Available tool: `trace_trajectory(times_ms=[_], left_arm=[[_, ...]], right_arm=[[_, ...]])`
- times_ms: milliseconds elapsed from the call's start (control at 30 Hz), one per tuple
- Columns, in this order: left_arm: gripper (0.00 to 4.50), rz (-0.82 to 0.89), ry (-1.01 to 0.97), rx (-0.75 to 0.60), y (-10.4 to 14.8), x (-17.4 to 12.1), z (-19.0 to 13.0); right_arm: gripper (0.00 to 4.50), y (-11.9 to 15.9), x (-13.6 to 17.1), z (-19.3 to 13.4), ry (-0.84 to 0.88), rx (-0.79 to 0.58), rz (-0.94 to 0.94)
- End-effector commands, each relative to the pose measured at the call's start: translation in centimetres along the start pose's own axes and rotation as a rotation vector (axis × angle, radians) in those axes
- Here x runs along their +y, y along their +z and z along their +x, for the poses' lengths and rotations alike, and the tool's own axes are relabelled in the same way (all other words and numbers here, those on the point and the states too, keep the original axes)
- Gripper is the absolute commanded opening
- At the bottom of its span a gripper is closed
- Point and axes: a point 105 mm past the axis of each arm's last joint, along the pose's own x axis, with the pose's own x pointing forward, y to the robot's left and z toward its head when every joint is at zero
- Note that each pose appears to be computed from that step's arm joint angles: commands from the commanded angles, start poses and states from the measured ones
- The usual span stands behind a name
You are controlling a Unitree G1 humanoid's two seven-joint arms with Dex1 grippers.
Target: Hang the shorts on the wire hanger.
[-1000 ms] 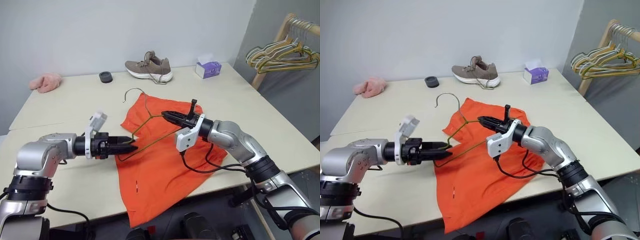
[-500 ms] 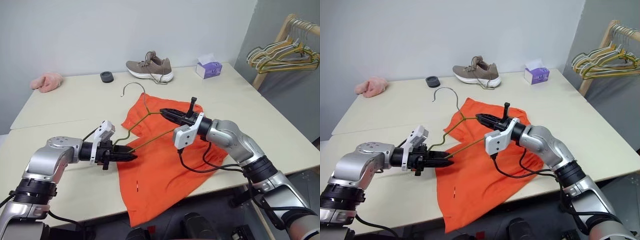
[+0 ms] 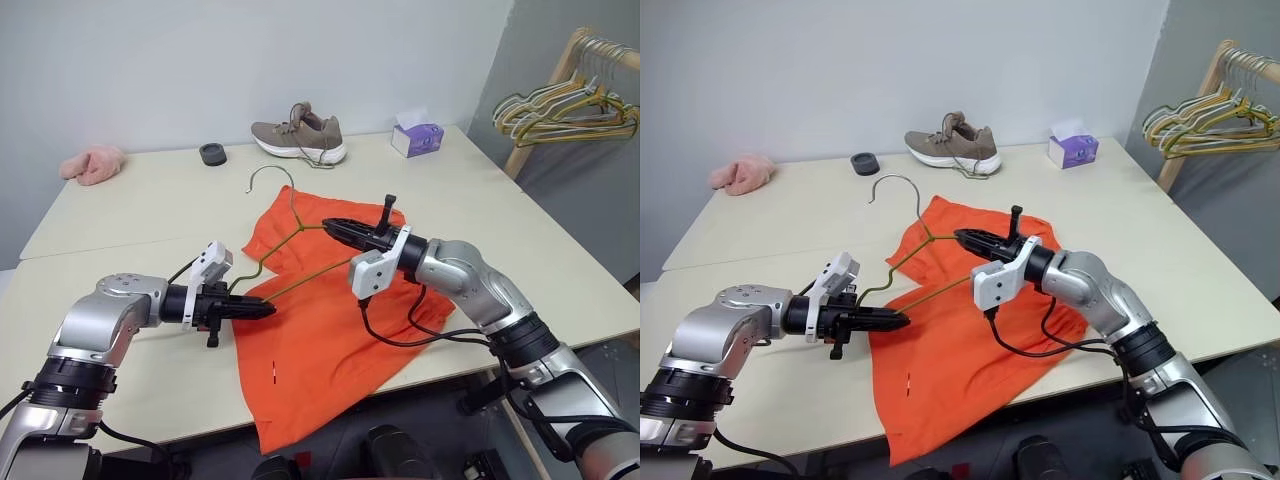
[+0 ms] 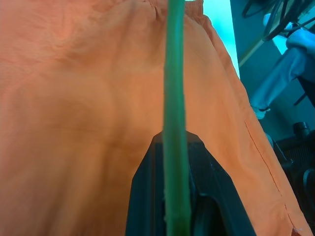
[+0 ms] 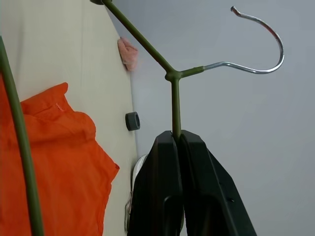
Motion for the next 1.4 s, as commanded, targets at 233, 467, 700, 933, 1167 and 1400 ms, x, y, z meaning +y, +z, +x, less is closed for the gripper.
trace_trajectory(times_ms=[233, 467, 700, 933, 1167, 1400], left_arm=[[0.00, 0.136, 0.088, 0.005, 1.2, 0.8, -0.2], [0.00, 0.434, 0.236, 0.088, 1.5, 2.7, -0.4], [0.00, 0.629, 0.202, 0.152, 2.2, 2.3, -0.1], [0.00, 0.680, 0.163, 0.170, 2.4, 1.9, 0.5], [0.00, 0.690, 0.139, 0.159, 2.8, 1.4, 0.9], [0.00, 0.699, 0.129, 0.171, 2.5, 1.2, 1.0]], right_arm=[[2.68, 1.1, -2.0, -2.6, 0.016, 0.012, 0.176], [4.48, -1.1, -2.6, -6.5, 0.098, 0.198, 0.533], [4.48, -1.9, -0.6, -9.1, 0.291, 0.365, 0.685], [4.48, -2.1, 1.2, -8.0, 0.413, 0.388, 0.694], [3.90, -1.7, 4.2, -7.0, 0.616, 0.406, 0.714], [1.46, -2.5, 5.0, -6.8, 0.652, 0.448, 0.743]])
